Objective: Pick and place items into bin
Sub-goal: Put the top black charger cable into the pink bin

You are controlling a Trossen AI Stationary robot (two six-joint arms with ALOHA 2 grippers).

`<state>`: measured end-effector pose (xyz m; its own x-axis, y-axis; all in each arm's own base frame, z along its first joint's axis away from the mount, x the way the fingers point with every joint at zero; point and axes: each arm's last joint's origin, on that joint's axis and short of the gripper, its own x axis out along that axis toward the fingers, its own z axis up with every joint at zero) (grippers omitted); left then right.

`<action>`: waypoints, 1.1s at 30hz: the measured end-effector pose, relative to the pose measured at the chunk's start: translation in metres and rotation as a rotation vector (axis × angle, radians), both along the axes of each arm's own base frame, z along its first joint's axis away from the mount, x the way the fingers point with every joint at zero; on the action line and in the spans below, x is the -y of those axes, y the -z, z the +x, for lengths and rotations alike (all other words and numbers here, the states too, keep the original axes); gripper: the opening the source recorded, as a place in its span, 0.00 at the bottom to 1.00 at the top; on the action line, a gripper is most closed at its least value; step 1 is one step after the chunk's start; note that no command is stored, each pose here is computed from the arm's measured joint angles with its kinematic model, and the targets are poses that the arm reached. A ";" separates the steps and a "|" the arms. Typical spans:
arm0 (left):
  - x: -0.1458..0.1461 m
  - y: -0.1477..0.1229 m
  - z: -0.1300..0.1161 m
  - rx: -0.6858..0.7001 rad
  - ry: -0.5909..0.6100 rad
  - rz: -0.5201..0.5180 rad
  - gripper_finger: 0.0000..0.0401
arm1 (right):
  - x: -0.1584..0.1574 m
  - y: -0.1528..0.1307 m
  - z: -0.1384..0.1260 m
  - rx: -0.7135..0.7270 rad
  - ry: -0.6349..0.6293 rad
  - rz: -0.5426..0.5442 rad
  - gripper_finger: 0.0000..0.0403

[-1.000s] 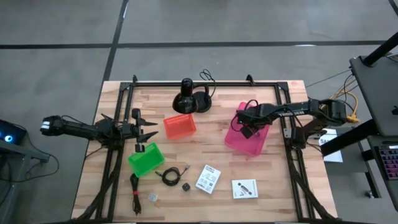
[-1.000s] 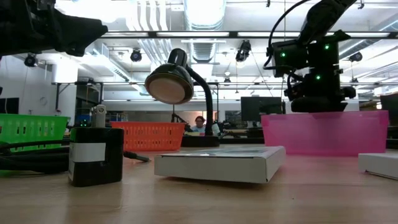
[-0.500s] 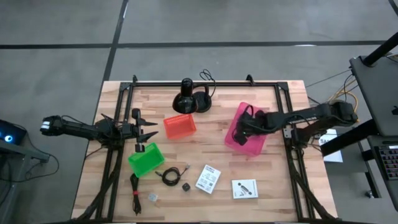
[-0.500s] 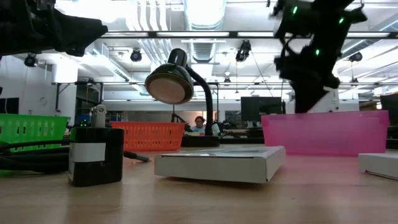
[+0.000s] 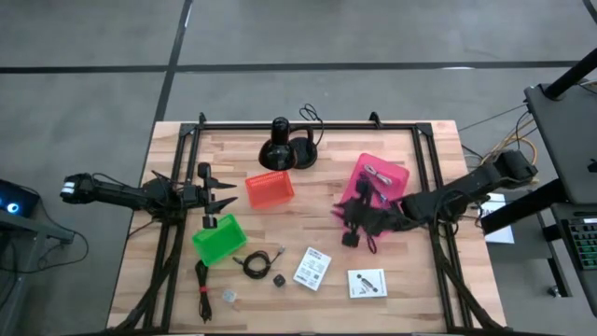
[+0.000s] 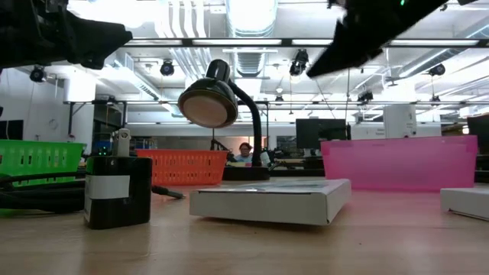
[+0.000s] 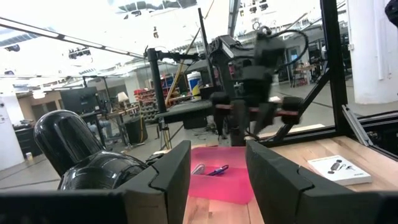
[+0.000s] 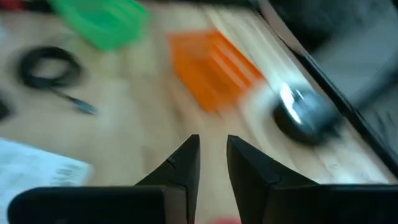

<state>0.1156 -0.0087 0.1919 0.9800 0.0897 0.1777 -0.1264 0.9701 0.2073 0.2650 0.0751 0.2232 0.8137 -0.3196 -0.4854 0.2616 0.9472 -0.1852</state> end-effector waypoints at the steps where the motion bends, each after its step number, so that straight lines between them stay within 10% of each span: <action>1: 0.000 0.000 0.000 0.000 -0.001 0.000 0.35 | -0.005 0.000 0.002 0.023 -0.061 -0.018 0.16; 10: 0.000 0.000 0.000 0.000 0.000 0.000 0.35 | -0.006 0.003 -0.007 0.276 -0.442 0.020 0.15; 33: 0.000 -0.002 0.000 0.020 0.001 -0.010 0.35 | 0.011 0.031 -0.052 0.411 -0.517 -0.210 0.14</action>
